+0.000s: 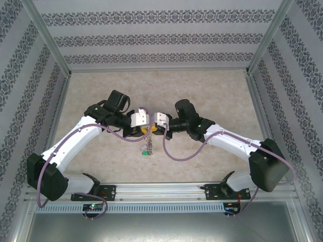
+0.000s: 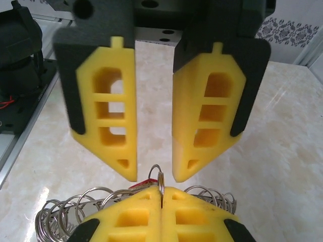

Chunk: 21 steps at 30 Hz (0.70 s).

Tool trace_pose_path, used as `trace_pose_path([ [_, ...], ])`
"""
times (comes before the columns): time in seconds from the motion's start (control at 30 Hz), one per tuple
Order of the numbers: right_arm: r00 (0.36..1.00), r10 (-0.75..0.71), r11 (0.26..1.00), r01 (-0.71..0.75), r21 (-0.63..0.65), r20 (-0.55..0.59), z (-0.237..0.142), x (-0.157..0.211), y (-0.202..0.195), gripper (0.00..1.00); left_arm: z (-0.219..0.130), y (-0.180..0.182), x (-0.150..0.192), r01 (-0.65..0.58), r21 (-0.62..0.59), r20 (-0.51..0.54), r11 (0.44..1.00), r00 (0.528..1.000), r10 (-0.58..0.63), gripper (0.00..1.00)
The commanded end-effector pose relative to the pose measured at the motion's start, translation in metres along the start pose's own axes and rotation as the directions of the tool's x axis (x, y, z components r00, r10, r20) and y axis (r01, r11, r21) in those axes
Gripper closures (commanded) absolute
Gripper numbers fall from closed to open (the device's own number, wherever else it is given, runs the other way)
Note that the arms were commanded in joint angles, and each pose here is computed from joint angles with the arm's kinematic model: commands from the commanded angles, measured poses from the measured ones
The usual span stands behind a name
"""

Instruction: Put the keys on the keyring

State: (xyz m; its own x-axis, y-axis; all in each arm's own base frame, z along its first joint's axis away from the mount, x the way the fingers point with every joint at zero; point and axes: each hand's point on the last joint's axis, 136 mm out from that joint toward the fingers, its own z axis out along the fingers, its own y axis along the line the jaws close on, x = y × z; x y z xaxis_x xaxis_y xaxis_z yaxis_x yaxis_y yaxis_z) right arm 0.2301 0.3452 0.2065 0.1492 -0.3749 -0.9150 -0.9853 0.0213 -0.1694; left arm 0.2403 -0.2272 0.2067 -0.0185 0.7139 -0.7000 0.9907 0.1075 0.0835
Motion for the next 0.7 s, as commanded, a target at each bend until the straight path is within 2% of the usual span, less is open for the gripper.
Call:
trace_pose_path([
  [0.0,0.995,-0.036,0.999,0.036,-0.006,0.094,-0.010,-0.024,0.003,1.00,-0.011,-0.004,-0.005,0.022,0.010,0.057,1.000,0.998,-0.022,0.59],
  [0.07,0.990,-0.033,0.999,0.033,0.002,0.136,-0.015,-0.030,0.002,1.00,-0.019,-0.001,-0.004,0.076,0.017,0.120,0.997,0.990,-0.078,0.60],
  [0.2,0.985,-0.023,1.000,0.020,0.023,0.173,-0.021,-0.035,-0.002,1.00,-0.028,-0.005,-0.012,0.111,0.053,0.253,0.992,0.960,-0.121,0.55],
  [0.47,0.967,-0.005,0.998,-0.010,0.057,0.256,-0.024,-0.043,-0.007,1.00,-0.024,-0.013,-0.021,0.118,0.161,0.305,0.980,0.938,-0.164,0.52],
  [0.67,0.918,0.036,0.994,-0.074,0.079,0.396,-0.029,-0.056,-0.013,1.00,-0.023,-0.003,-0.018,0.134,0.121,0.306,0.983,0.938,-0.166,0.53],
])
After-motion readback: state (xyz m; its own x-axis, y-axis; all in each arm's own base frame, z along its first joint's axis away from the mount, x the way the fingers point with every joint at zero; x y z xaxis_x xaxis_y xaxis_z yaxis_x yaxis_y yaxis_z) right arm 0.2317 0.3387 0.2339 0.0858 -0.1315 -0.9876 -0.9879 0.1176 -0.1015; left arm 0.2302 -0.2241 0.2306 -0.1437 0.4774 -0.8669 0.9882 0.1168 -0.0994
